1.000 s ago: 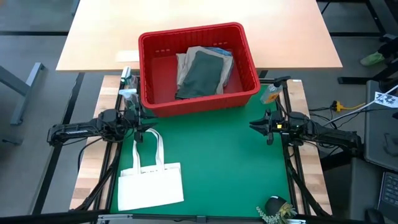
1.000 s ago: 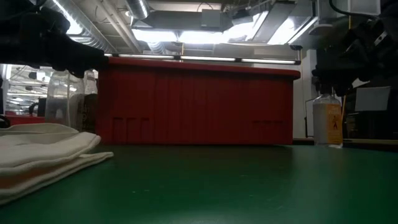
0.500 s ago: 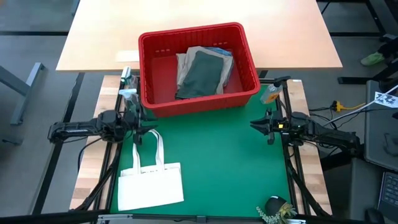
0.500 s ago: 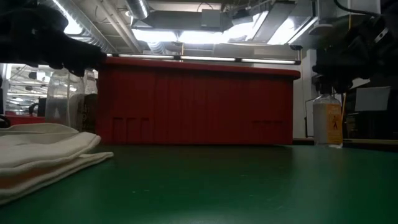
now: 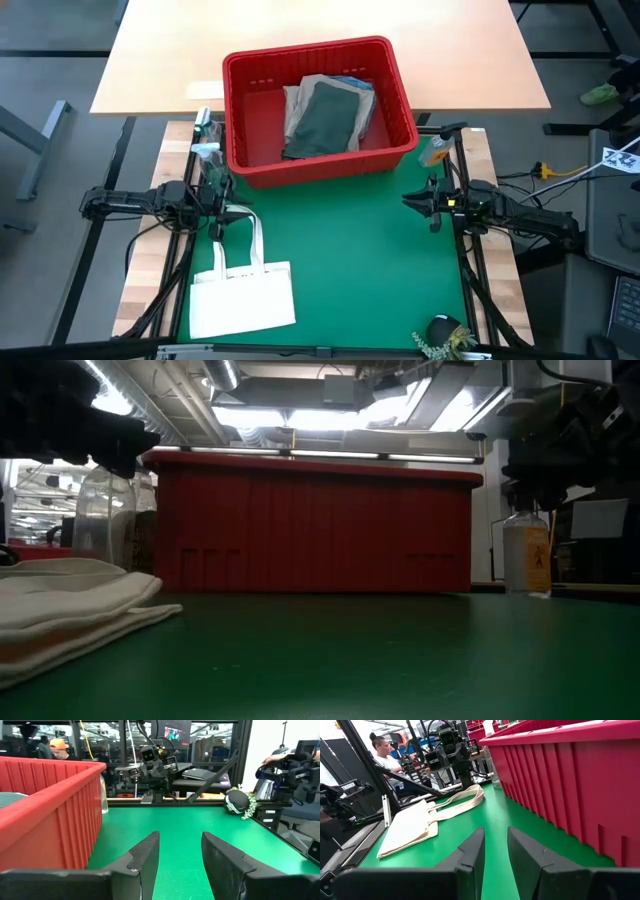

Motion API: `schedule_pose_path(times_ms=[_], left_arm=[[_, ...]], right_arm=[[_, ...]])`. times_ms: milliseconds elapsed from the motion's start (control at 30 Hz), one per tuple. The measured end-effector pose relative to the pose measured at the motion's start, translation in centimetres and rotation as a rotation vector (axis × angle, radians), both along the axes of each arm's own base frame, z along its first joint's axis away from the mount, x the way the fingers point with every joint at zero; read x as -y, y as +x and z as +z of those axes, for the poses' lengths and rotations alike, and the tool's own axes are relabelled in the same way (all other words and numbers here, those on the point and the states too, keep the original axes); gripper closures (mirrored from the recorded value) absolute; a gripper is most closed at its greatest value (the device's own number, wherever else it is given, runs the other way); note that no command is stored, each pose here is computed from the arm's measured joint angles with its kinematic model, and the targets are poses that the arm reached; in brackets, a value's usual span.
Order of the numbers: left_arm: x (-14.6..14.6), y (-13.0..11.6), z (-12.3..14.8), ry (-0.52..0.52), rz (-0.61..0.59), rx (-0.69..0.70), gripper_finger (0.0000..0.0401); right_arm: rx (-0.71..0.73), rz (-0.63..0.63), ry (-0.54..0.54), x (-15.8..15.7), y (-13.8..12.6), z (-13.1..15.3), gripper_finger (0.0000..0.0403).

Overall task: Fold Laundry from Bin
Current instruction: Return to Home Position

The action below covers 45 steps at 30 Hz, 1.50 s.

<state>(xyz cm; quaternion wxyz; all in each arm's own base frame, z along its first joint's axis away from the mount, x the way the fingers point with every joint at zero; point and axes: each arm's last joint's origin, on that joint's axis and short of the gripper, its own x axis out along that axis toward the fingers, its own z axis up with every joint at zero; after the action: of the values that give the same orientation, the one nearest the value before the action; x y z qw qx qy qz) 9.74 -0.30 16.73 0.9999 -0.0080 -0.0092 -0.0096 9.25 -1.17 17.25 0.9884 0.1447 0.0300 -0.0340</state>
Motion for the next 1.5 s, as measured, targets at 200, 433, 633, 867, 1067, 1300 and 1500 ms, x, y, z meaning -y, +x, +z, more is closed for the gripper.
schedule_pose_path(times_ms=[200, 433, 633, 867, 1067, 1300, 1500], left_arm=[[0.00, 0.00, 0.01, 0.000, 0.000, 0.001, 0.0260], [0.00, 0.00, 0.00, 0.000, 0.000, 0.001, 0.0260], [0.00, 0.00, 0.01, 0.000, 0.000, 0.001, 0.0260], [0.00, 0.00, 0.01, 0.000, 0.000, 0.001, 0.0260], [0.00, 0.00, 0.01, 0.000, 0.000, 0.001, 0.0260], [0.00, 0.00, 0.01, 0.000, 0.000, 0.001, 0.0260], [0.00, 0.00, 0.01, 0.000, 0.000, 0.001, 0.0260]], right_arm=[[0.018, 0.000, -0.003, 0.01, 0.07, -0.02, 0.0317], [0.110, -0.001, -0.017, 0.07, 0.40, -0.31, 0.0317], [0.110, -0.001, -0.016, 0.07, 0.40, -0.32, 0.0317], [0.097, 0.002, -0.216, 0.06, 0.40, -0.32, 0.0317], [0.093, 0.001, -0.254, 0.07, 0.40, -0.33, 0.0317], [0.093, -0.001, -0.254, 0.08, 0.40, -0.34, 0.0317], [0.092, -0.001, -0.253, 0.08, 0.40, -0.35, 0.0317]])
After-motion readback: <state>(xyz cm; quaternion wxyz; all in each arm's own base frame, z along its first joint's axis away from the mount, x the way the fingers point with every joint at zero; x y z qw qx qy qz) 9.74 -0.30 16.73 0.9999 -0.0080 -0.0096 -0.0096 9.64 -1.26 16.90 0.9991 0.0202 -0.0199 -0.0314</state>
